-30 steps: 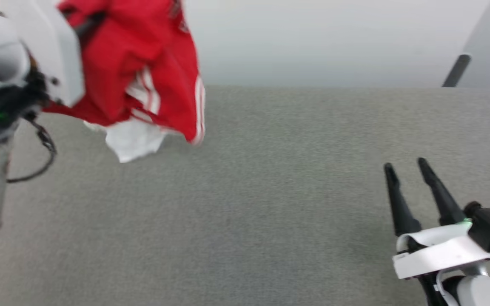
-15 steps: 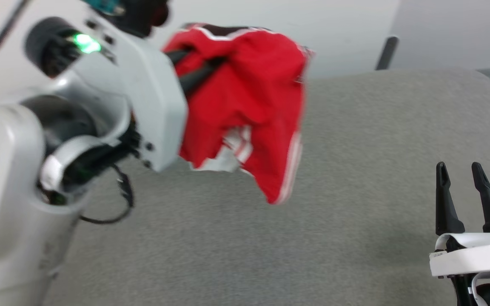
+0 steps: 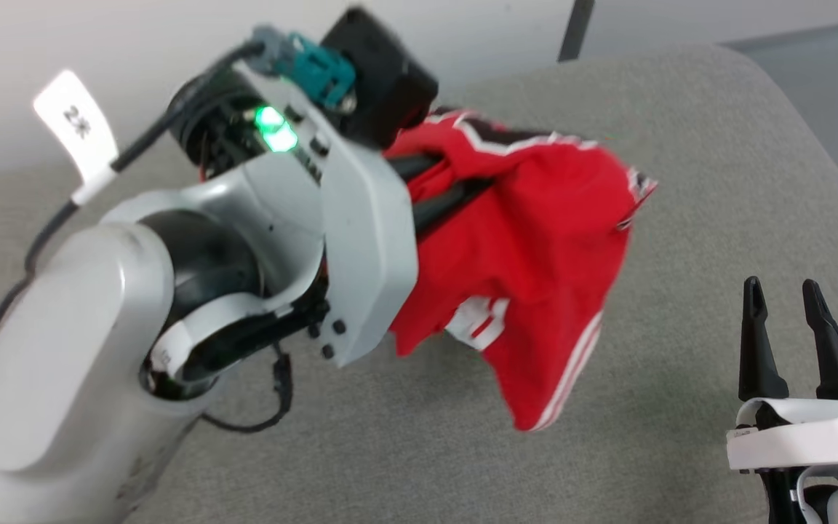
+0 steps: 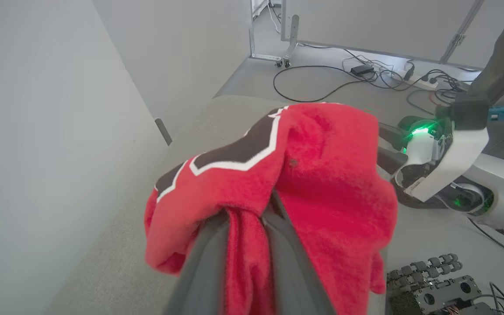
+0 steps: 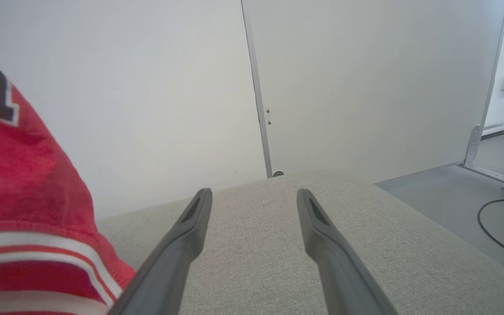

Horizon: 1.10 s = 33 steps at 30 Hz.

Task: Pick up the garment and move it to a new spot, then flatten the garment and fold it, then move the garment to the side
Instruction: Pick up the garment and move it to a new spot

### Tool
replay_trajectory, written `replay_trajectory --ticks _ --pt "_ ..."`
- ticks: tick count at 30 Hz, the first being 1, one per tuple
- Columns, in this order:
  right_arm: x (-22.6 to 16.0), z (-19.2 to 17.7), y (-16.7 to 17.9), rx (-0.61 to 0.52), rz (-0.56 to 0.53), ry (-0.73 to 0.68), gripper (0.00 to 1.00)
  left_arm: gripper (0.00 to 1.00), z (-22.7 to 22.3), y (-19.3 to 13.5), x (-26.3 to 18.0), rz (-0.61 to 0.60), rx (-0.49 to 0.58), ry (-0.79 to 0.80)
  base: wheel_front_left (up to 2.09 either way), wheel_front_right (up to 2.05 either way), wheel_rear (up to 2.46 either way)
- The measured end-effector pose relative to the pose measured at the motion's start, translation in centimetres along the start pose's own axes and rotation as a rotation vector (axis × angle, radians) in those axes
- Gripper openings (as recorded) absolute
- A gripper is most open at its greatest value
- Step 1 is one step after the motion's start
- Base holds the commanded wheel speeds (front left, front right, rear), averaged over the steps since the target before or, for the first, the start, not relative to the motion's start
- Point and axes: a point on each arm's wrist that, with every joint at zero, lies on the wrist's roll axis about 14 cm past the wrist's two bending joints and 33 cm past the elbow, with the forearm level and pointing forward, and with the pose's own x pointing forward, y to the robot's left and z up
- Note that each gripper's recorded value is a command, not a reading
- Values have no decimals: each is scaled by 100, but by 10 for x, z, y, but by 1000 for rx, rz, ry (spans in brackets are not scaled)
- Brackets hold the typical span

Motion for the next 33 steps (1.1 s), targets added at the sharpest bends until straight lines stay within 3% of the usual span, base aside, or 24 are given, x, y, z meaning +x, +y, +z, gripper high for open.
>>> replay_trajectory --ticks 10,22,28,29,30,31,33 --pt "8 -20 -3 0 -19 43 100 0 -79 17 -4 -30 -96 177 0 0 0" --pt "26 -38 23 25 56 74 100 0 -175 30 -53 76 -269 432 0 0 0" --pt "29 -45 32 24 94 95 100 0 -212 29 -70 119 -353 487 0 0 0" --pt "30 -45 35 26 101 95 100 11 -217 28 -72 124 -365 489 0 0 0" --pt "30 -45 37 29 107 95 100 31 -221 28 -73 135 -375 492 0 0 0" --pt "30 -45 39 29 113 97 100 31 -227 28 -75 141 -386 500 0 0 0" --pt "30 -44 44 32 129 96 100 100 -234 28 -76 160 -407 491 0 0 0"
